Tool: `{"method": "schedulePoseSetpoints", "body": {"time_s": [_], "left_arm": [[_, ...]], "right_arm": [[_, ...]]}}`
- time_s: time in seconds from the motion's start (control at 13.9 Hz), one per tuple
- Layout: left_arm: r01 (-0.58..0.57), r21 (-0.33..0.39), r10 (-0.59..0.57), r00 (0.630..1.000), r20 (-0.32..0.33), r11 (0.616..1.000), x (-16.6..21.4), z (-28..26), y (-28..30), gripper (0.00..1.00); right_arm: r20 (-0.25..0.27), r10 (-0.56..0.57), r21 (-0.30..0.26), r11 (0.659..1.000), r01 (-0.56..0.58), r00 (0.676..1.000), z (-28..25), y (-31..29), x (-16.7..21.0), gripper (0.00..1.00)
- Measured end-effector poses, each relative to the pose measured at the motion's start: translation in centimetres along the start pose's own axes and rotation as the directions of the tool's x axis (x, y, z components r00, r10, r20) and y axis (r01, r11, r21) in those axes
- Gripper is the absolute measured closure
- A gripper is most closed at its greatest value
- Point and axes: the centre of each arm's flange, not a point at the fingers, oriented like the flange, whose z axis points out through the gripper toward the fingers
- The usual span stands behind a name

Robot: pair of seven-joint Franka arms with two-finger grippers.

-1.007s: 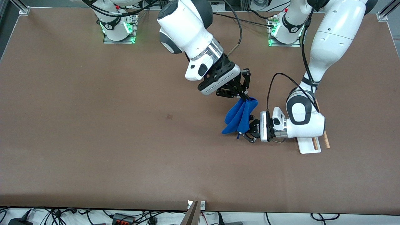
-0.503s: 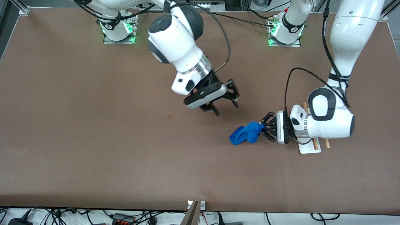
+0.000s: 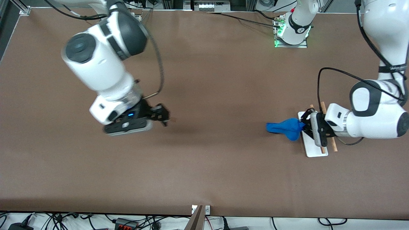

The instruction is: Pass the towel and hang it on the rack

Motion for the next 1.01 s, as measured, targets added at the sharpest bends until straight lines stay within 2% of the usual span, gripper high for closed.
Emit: {"method": "schedulePoseSetpoints", "body": {"time_s": [0.14,0.36,0.5,0.65,0.79,1.01], "left_arm": [[0.037,0.017,-0.038,0.999,0.022,0.999,-2.9,-1.1,-0.9,0.96],[0.090,0.025,-0.091,0.995,0.046,0.996,-7.3,-2.6,-1.8,0.96],[0.110,0.022,-0.112,0.990,0.089,0.994,-9.7,-3.2,-2.0,0.96],[0.122,0.044,-0.127,0.985,0.120,0.992,-11.5,-4.2,-2.4,0.96],[0.147,0.059,-0.153,0.981,0.119,0.987,-13.8,-5.3,-2.7,0.96],[0.169,0.061,-0.175,0.977,0.121,0.984,-16.4,-5.7,-3.1,0.96]], "right_arm": [[0.045,0.050,-0.065,0.997,-0.047,0.998,0.0,6.1,0.8,0.00],[0.052,0.141,-0.106,0.985,-0.135,0.989,-1.5,12.7,1.3,0.00],[0.078,0.210,-0.148,0.969,-0.197,0.975,-2.7,17.2,0.6,0.00],[0.107,0.219,-0.168,0.965,-0.199,0.970,-4.3,21.9,-0.4,0.00],[0.119,0.217,-0.187,0.963,-0.193,0.969,-5.9,25.6,-2.0,0.00],[0.124,0.185,-0.191,0.969,-0.159,0.975,-8.9,27.8,-4.1,0.00]]}}
